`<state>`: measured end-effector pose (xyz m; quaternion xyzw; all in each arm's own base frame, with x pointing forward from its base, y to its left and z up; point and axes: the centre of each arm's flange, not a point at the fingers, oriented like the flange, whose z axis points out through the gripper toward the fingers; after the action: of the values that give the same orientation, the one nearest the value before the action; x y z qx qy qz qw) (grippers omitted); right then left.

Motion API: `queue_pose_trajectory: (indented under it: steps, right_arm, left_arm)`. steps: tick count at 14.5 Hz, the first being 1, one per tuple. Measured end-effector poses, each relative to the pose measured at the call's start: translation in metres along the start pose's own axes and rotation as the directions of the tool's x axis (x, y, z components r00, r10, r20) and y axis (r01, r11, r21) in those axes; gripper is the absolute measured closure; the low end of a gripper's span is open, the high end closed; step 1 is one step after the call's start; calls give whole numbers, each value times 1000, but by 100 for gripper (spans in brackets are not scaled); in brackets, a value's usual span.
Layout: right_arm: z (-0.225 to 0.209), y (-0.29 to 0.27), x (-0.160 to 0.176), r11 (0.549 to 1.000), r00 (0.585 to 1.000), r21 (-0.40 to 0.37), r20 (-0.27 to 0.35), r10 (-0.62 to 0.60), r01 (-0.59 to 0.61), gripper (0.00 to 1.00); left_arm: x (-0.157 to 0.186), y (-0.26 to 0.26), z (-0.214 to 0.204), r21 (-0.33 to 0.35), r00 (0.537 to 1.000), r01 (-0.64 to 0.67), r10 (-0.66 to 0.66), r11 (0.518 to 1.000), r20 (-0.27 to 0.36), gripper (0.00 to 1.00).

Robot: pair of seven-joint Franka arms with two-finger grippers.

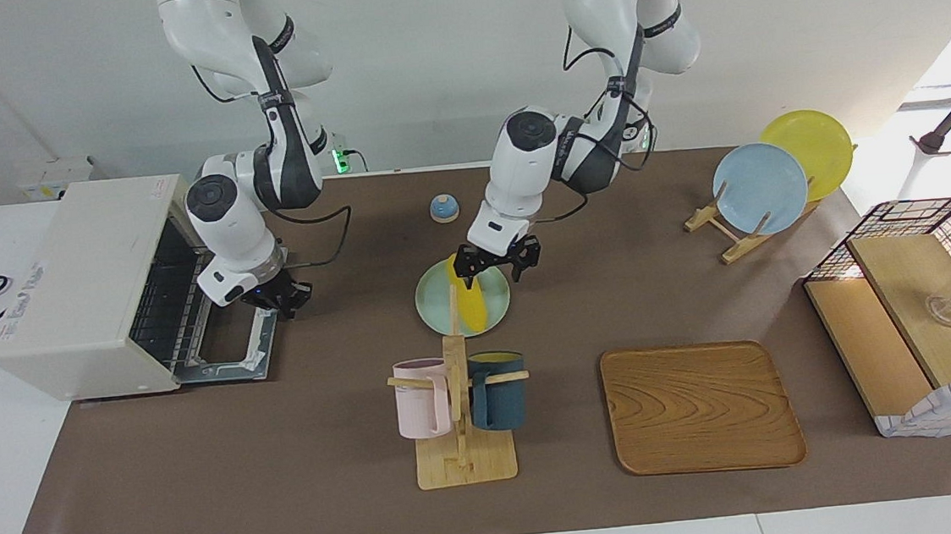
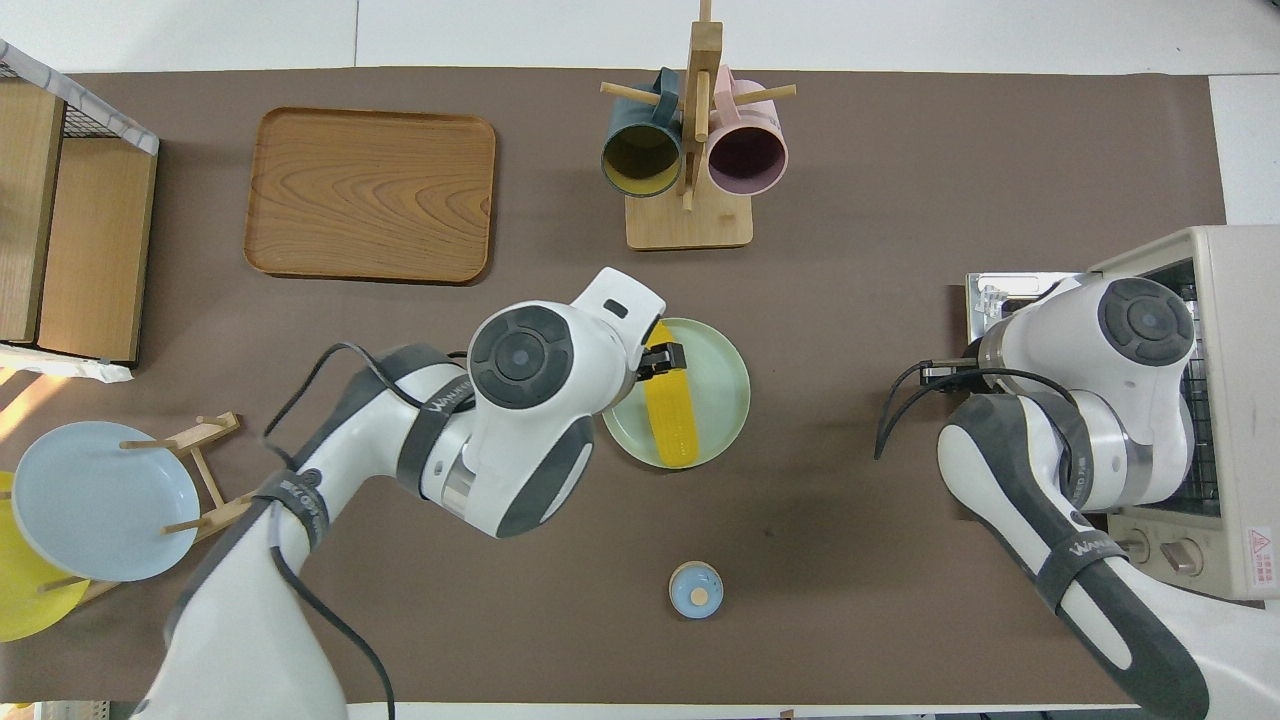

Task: Put corn in oven
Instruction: 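Release the corn with the left gripper while the right gripper approaches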

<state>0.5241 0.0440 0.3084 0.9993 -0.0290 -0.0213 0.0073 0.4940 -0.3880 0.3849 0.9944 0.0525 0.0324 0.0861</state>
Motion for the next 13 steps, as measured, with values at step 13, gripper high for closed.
queue_pose_trajectory:
  steps: [13]
  right_arm:
    - [-98,-377,-51,998,996,59,-88,-22,27,59]
  left_arm:
    - [139,-229,-162,102,998,-62,61,993,14,0]
